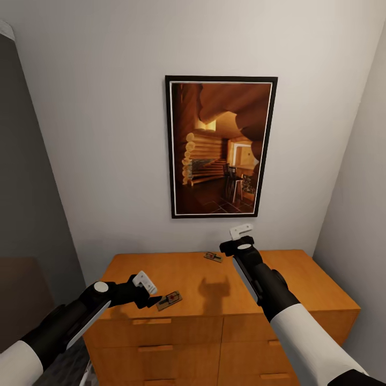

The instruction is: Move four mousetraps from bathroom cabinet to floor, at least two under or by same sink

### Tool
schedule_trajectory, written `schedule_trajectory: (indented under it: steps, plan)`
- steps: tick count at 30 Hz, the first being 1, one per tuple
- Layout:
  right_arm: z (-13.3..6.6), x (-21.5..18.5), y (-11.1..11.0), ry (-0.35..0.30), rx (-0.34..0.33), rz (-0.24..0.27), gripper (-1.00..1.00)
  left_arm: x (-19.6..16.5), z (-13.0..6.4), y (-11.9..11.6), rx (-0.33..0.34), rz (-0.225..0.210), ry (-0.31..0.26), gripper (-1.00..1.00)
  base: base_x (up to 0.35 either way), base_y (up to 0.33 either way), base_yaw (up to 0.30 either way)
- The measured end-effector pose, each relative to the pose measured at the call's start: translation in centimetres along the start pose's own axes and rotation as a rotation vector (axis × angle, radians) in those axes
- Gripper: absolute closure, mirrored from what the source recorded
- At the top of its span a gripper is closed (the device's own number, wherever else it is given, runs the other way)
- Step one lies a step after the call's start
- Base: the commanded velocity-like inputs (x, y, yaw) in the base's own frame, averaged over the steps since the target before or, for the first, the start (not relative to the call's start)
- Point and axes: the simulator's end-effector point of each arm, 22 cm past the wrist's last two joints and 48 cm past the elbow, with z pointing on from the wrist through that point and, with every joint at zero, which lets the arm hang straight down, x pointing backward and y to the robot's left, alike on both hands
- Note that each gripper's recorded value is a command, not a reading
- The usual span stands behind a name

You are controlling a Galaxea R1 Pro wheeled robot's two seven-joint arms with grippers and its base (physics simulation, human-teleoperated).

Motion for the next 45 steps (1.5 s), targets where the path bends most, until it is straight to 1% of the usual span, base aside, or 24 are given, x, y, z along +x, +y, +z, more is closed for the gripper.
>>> schedule_trajectory:
  steps: [11,19,27,41,45]
  plan:
    - [0.1,0.3,0.0,0.007,0.000,-0.003,-1.00,-0.2,0.2,-0.3,0.004,-0.001,-0.004,-1.00,0.003,0.001,0.000]
    - [0.1,0.3,0.0,0.008,0.000,-0.003,-1.00,-0.2,0.2,-0.4,0.005,0.000,-0.002,-1.00,0.148,0.000,0.000]
    - [0.2,0.6,0.1,0.014,-0.001,-0.004,-1.00,-0.2,0.3,-0.5,0.007,0.000,-0.001,-1.00,0.040,0.000,0.000]
    - [0.3,0.8,0.1,0.018,0.000,-0.005,-1.00,-0.1,0.4,-1.0,0.016,0.004,0.002,-1.00,0.003,0.000,0.000]
    - [0.3,0.8,0.1,0.018,0.000,-0.005,-1.00,0.1,0.5,-1.1,0.016,0.015,0.008,-1.00,0.000,0.000,0.000]
